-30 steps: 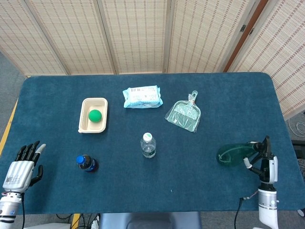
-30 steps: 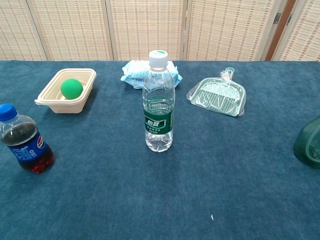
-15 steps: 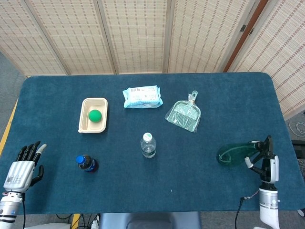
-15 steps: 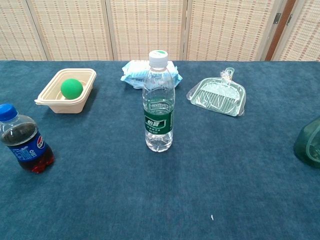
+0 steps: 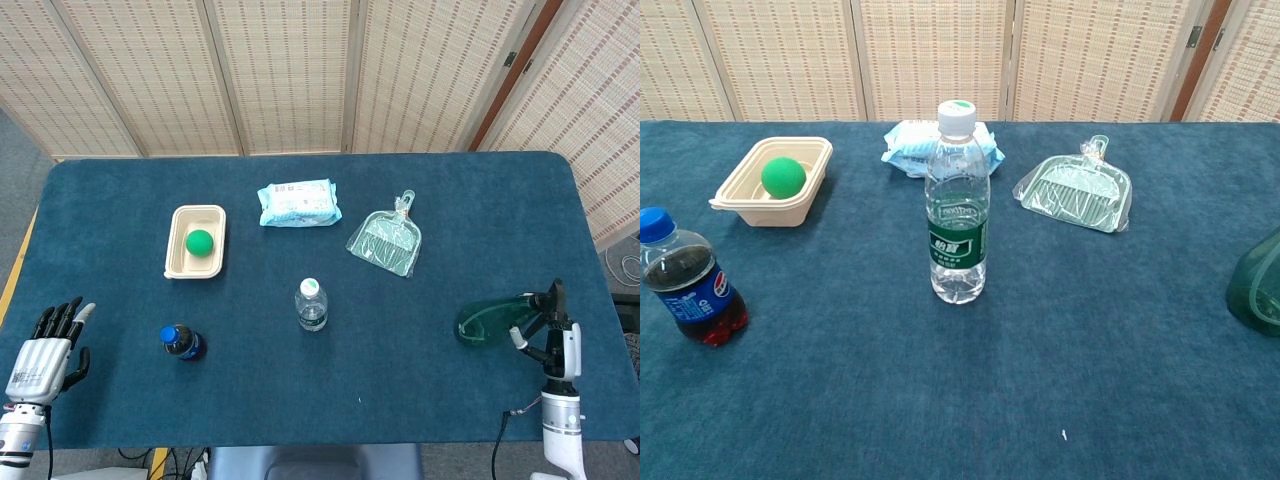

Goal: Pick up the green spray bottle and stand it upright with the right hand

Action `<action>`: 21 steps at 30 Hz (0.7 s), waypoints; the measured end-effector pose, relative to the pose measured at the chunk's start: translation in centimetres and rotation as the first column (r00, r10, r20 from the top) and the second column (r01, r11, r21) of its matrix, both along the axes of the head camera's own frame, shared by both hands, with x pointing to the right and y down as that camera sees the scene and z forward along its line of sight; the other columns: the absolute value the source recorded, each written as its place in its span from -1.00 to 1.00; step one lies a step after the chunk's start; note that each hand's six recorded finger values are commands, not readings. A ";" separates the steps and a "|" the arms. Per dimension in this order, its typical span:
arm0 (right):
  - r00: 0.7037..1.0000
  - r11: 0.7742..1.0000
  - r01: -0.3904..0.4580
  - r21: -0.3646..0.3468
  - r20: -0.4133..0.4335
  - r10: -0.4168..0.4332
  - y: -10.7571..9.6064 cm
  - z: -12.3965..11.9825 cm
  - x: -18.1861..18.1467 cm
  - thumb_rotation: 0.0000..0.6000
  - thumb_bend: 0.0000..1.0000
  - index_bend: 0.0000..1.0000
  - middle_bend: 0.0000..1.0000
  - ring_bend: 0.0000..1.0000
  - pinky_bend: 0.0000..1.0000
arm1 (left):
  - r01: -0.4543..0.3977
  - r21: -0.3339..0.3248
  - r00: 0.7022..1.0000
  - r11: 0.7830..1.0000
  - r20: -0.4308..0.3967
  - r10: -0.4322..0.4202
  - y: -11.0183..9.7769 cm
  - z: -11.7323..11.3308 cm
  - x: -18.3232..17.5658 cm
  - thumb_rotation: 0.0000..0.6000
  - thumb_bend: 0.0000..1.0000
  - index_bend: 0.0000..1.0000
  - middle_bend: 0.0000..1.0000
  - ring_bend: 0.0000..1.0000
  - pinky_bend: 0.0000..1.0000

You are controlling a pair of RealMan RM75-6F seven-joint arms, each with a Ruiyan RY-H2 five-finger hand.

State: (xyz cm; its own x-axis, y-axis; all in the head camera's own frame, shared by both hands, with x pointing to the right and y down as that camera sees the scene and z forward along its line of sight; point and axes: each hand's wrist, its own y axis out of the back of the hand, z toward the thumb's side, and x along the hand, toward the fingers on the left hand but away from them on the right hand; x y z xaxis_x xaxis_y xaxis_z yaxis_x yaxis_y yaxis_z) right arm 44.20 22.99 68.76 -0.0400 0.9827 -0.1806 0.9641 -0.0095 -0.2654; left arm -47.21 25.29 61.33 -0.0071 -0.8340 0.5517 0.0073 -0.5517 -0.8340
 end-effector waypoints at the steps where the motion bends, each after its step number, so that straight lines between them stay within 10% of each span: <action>1: 1.000 1.000 0.001 -0.001 0.000 -0.001 0.0 0.0 0.0 1.00 -0.66 -0.03 -0.08 -0.11 -0.15 | 0.000 0.000 1.000 1.000 0.000 0.000 0.0 0.0 0.0 1.00 0.23 -0.89 -0.98 -1.00 -1.00; 21: 0.999 0.999 0.031 -0.021 -0.008 -0.031 -0.9 0.6 -0.7 1.00 -0.66 -0.17 -0.12 -0.14 -0.18 | 0.013 0.003 1.000 1.000 -0.003 -0.013 0.2 -0.1 -0.6 1.00 0.23 -0.89 -0.98 -1.00 -1.00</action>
State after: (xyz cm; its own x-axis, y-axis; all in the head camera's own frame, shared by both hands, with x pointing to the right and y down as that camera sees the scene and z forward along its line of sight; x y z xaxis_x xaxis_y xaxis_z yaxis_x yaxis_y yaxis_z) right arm 43.47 22.11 69.35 -0.0110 0.9795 -0.2012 0.9609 -0.0453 -0.2731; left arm -47.78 25.45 61.27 -0.0163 -0.8355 0.5493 -0.0018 -0.5493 -0.8356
